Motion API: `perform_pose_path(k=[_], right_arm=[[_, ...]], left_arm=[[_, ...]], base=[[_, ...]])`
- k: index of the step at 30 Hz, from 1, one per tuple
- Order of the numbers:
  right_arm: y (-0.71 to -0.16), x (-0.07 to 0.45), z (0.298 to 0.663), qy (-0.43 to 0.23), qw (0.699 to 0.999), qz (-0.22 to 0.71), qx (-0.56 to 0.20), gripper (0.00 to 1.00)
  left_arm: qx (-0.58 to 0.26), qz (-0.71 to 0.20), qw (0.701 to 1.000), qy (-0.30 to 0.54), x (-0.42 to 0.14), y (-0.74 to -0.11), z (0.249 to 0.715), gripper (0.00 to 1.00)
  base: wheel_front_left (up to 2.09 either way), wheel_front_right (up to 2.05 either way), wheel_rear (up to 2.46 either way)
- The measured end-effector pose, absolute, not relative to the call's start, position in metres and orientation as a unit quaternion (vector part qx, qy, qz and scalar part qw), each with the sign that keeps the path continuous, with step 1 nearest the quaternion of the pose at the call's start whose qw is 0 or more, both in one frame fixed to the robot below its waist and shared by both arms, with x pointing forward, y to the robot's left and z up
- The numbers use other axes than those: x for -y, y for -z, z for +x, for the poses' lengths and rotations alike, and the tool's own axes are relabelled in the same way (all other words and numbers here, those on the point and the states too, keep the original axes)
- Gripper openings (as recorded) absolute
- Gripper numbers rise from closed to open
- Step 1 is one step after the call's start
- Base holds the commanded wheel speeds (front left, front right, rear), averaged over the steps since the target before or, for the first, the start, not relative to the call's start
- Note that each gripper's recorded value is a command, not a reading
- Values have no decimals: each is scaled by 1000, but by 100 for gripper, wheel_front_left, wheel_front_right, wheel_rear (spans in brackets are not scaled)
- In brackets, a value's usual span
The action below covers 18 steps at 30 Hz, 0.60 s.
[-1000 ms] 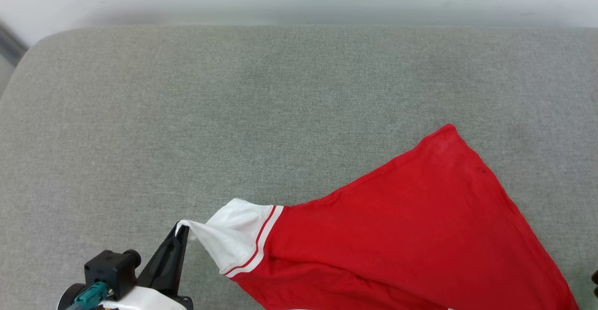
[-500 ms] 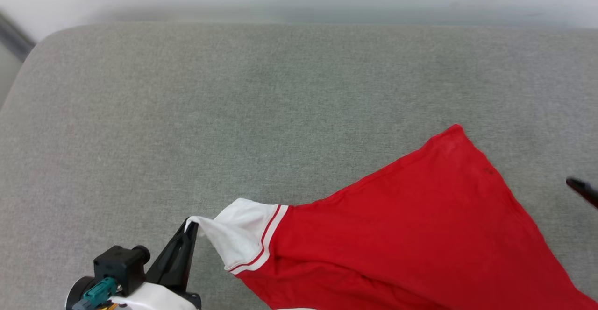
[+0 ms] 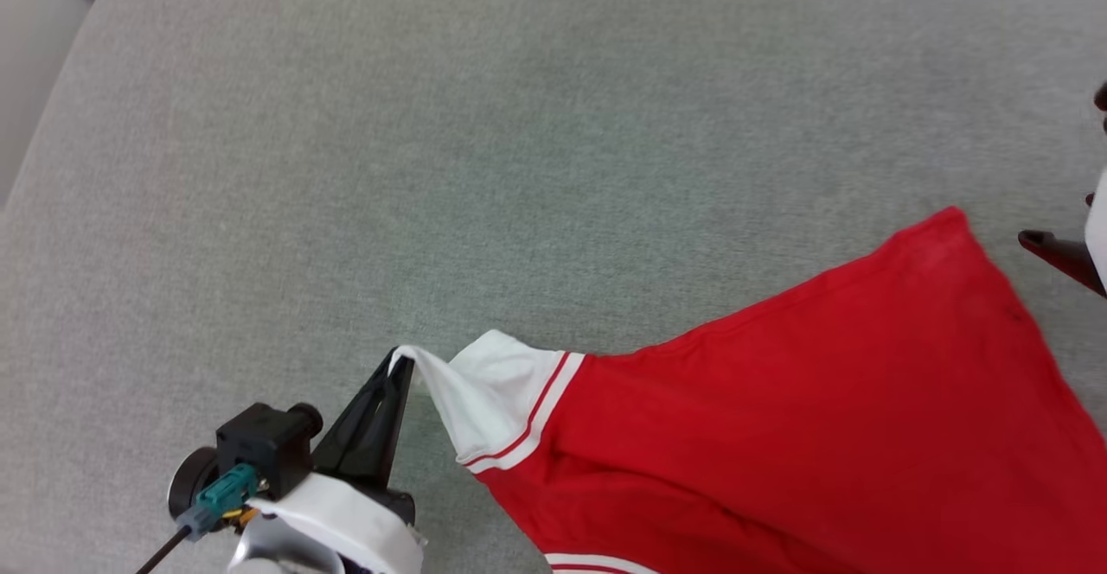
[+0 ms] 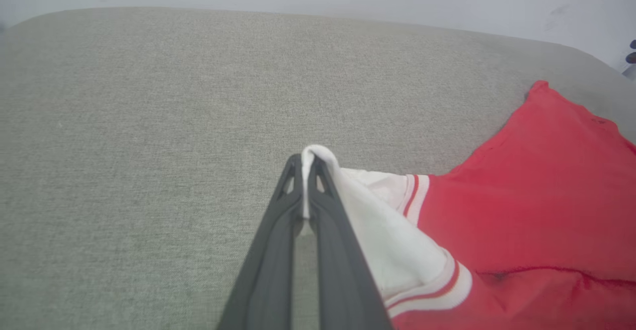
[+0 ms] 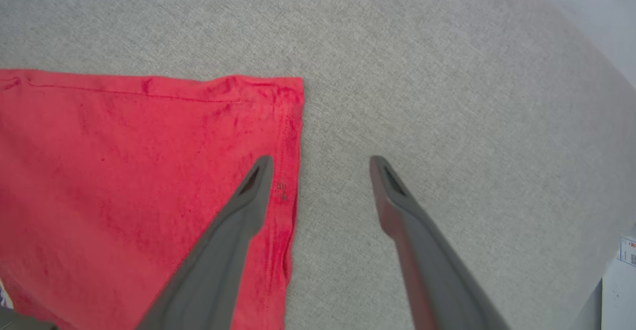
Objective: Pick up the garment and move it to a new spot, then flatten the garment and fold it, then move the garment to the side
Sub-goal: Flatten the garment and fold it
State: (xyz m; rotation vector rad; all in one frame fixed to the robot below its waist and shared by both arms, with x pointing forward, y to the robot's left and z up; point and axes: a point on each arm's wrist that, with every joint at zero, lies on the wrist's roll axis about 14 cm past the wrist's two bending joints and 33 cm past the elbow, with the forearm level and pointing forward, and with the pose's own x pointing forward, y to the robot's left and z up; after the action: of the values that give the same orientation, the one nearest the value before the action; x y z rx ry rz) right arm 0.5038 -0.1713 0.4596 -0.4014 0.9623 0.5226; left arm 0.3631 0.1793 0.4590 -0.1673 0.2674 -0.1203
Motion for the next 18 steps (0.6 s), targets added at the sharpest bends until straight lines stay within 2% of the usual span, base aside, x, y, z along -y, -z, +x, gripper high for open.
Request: perform_pose_path(k=[8, 12, 17, 18], right_arm=[[-398, 137, 519, -280, 790, -196, -509, 100], [-368, 135, 509, -292, 758, -217, -542, 100], [-362, 133, 506, -302, 755, -207, -544, 100], [-370, 128, 506, -310, 772, -198, -518, 0]], left_arm=[[-151, -86, 983, 53, -181, -441, 374, 0], [-160, -87, 982, 49, -181, -432, 377, 0], [-161, -86, 982, 45, -183, -429, 379, 0], [-152, -85, 984, 49, -183, -434, 380, 0]], base=[[0, 0, 0], [0, 0, 0], [0, 0, 0], [0, 0, 0]])
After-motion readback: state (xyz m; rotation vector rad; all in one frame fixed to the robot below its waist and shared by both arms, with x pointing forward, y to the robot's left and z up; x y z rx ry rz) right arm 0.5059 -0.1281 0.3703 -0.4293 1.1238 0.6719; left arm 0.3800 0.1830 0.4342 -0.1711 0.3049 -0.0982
